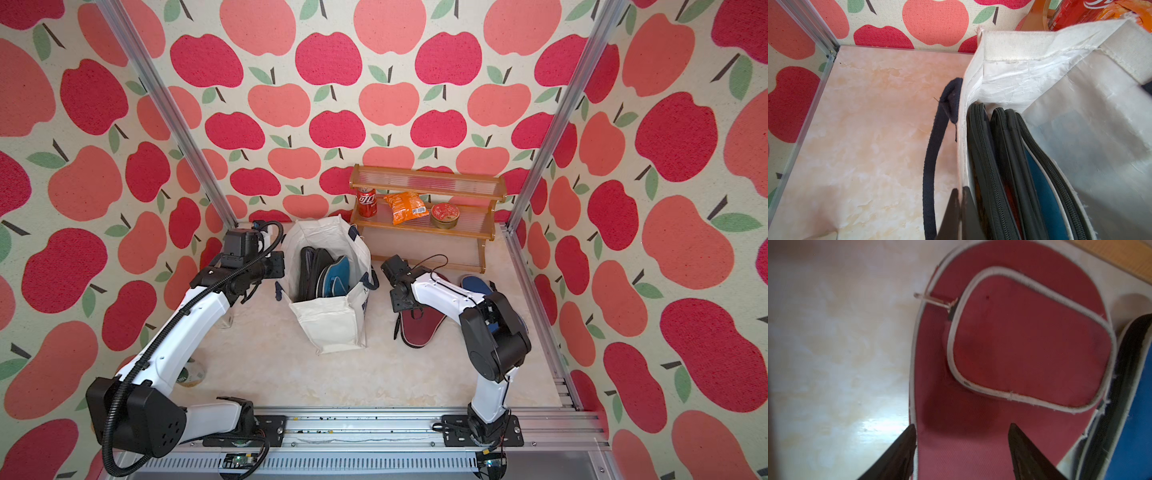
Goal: Remove the ping pong set from the canvas bag
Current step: Place the ping pong set at the center of the board.
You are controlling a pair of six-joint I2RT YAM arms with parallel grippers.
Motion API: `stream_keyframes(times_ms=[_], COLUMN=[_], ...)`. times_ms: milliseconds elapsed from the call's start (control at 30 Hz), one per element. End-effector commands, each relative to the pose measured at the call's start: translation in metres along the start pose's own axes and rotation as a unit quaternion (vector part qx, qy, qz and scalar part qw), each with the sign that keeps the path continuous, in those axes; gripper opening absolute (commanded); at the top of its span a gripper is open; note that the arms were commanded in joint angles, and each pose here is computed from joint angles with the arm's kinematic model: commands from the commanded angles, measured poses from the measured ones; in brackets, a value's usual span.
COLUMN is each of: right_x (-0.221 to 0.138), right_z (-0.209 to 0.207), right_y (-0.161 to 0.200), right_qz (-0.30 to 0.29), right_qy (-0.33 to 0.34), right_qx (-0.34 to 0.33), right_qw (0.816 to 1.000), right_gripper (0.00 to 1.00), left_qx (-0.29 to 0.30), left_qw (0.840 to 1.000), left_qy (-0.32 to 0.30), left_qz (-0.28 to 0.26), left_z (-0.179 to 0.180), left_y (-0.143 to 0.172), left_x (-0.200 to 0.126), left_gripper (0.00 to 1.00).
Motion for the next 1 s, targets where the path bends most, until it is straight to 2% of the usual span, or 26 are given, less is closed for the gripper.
stream_keyframes(times_ms=[0, 200, 433, 633, 733, 833, 967], right_x=[-0.003, -0.007, -0.013, -0.025, -0.047, -0.081, -0.139], right_z=[-0.017, -0.038, -0.056, -0.079, -0.078, -0.064, -0.037], right_y=[0.010, 0.029, 0.031, 0.019, 0.004, -0.022, -0.061], right_qz=[0.023, 0.044, 0.041, 0.021, -0.020, -0.087, -0.197], right_qy=[0.066, 0.098, 0.079, 0.046, 0.007, -0.081, -0.214], right_qx=[-0.018, -0.003, 0.041, 0.096, 0.112, 0.139, 0.159], right_qw=[0.997, 0.994, 0.995, 0.994, 0.993, 0.983, 0.943], right_gripper=[0.72, 0.72, 0.73, 0.73, 0.73, 0.73, 0.73], left_qx=[-0.018, -0.020, -0.021, -0.019, -0.015, -0.014, -0.013], left_qw=[0.998, 0.998, 0.998, 0.998, 0.999, 0.999, 0.998], left_qy=[-0.007, -0.004, -0.002, -0.001, -0.001, 0.003, 0.009], left_qz=[-0.054, -0.056, -0.056, -0.053, -0.051, -0.050, -0.053], left_z=[0.006, 0.006, 0.005, 0.004, 0.003, 0.001, -0.001], left_y=[-0.029, -0.030, -0.030, -0.029, -0.028, -0.028, -0.029], left_x=[-0.015, -0.016, -0.016, -0.015, -0.014, -0.013, -0.013], left_gripper=[0.00, 0.00, 0.00, 0.00, 0.00, 0.00, 0.00])
Point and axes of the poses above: each gripper's point midway between its finger pads, its own x axis out along the fingers, its own z axis along the line the jaws close on, y = z × x, the point moved 3 cm from there along -x, back along the fingers, and after that the axes turned 8 degrees about x, right-handed, at the moved point
